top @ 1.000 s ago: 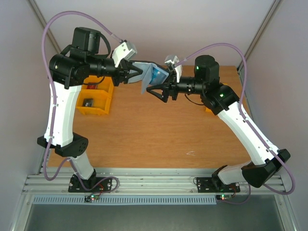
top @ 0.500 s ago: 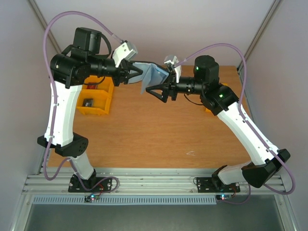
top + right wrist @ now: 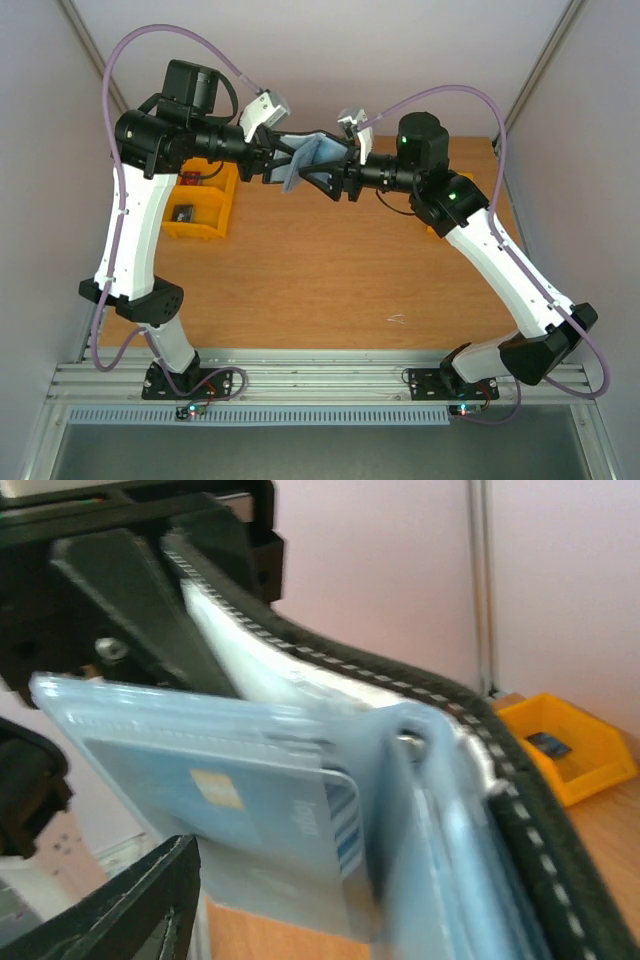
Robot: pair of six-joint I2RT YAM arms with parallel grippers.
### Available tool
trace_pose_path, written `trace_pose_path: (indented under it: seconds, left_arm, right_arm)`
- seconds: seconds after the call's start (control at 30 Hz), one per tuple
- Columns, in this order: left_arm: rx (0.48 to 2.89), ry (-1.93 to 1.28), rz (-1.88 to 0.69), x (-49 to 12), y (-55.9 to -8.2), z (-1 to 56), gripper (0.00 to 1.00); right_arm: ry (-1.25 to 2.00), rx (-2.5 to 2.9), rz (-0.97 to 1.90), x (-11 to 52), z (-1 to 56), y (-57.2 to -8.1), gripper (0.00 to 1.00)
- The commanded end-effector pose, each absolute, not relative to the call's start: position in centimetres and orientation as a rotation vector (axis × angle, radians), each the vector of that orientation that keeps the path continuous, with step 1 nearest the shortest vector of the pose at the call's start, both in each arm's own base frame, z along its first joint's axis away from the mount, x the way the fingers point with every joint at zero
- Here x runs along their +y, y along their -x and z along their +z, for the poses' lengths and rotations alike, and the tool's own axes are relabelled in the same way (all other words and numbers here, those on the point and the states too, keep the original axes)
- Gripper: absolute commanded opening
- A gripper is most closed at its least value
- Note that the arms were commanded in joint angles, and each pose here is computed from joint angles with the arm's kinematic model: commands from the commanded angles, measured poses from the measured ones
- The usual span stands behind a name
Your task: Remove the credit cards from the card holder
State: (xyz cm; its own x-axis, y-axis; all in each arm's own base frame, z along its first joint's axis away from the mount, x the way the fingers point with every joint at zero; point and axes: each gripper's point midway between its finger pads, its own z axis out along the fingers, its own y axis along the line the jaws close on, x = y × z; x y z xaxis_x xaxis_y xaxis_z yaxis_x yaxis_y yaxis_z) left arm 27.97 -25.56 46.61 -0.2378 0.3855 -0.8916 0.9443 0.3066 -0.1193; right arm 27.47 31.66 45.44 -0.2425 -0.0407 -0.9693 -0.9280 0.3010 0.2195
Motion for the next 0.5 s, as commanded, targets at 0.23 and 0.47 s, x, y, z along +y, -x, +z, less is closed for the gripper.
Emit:
trace_pose_path:
  seconds: [0.23,0.47]
  left_arm:
    - [1.712,-1.224,-0.987,-26.4,-26.7,47.8,0.00]
    - [1.688,-1.246,-0.968,-26.1,-26.3,48.2,0.00]
  right_arm:
    - [0.835,1.611,1.041,31.6,45.8,-29.2,0.46]
    - [0.909,1.611,1.093,31.5,45.6,-27.6,0.33]
